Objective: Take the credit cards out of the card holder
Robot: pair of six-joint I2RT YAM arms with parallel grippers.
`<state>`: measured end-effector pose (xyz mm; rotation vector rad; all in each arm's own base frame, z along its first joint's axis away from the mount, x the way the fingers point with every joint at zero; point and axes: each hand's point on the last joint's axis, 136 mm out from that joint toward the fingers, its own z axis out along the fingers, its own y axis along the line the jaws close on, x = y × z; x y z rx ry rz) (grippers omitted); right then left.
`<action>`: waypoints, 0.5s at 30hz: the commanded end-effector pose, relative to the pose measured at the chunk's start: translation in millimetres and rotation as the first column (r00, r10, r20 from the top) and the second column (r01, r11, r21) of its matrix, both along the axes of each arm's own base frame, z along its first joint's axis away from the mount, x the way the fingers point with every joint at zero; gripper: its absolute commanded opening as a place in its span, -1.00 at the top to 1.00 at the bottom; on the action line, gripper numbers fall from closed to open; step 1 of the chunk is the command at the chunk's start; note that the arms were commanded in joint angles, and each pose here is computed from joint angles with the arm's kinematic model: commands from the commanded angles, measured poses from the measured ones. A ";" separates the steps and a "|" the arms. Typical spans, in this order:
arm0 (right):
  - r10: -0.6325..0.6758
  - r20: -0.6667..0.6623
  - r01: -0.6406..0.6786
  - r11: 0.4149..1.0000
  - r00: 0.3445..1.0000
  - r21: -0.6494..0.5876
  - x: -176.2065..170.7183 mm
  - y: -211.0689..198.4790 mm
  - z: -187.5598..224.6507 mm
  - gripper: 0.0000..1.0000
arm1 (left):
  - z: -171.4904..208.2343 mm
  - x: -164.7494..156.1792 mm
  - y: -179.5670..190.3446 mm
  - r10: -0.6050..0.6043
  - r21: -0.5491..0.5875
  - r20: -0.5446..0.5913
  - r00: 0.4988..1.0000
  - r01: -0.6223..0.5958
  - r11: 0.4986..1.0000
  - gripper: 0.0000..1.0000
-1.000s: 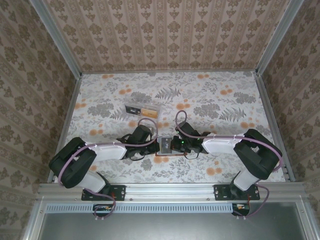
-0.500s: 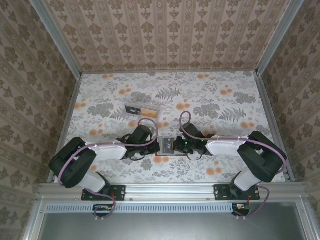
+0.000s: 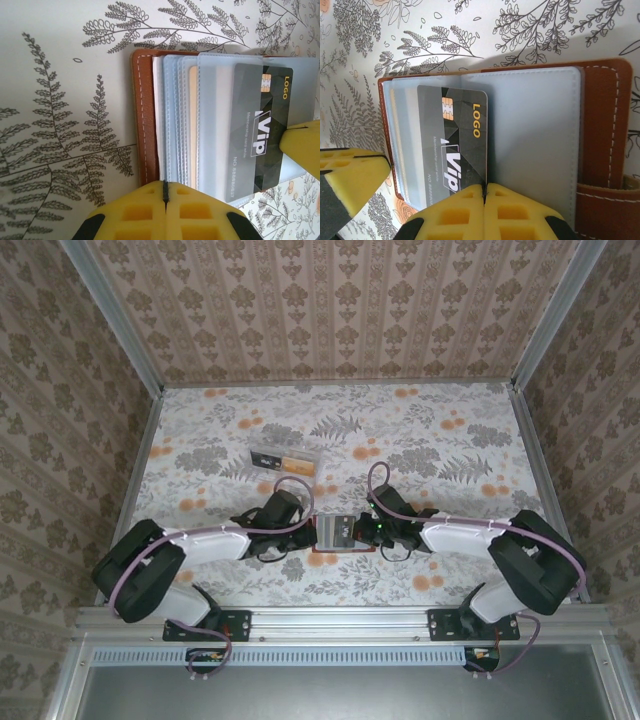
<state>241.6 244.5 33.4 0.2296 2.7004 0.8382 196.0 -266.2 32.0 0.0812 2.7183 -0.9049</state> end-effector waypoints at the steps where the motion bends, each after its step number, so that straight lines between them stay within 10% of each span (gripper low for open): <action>1: -0.003 -0.010 0.003 0.998 1.000 -0.065 -9.6 -18.9 -4.9 1.00 | 24.2 9.4 -6.3 -0.018 0.001 0.061 0.998 0.018 1.000 1.00; 15: -0.040 0.015 0.041 0.994 0.999 -0.100 -14.7 -50.0 -1.1 1.00 | 33.0 14.9 -9.8 -0.022 -0.016 0.079 0.997 0.023 1.000 1.00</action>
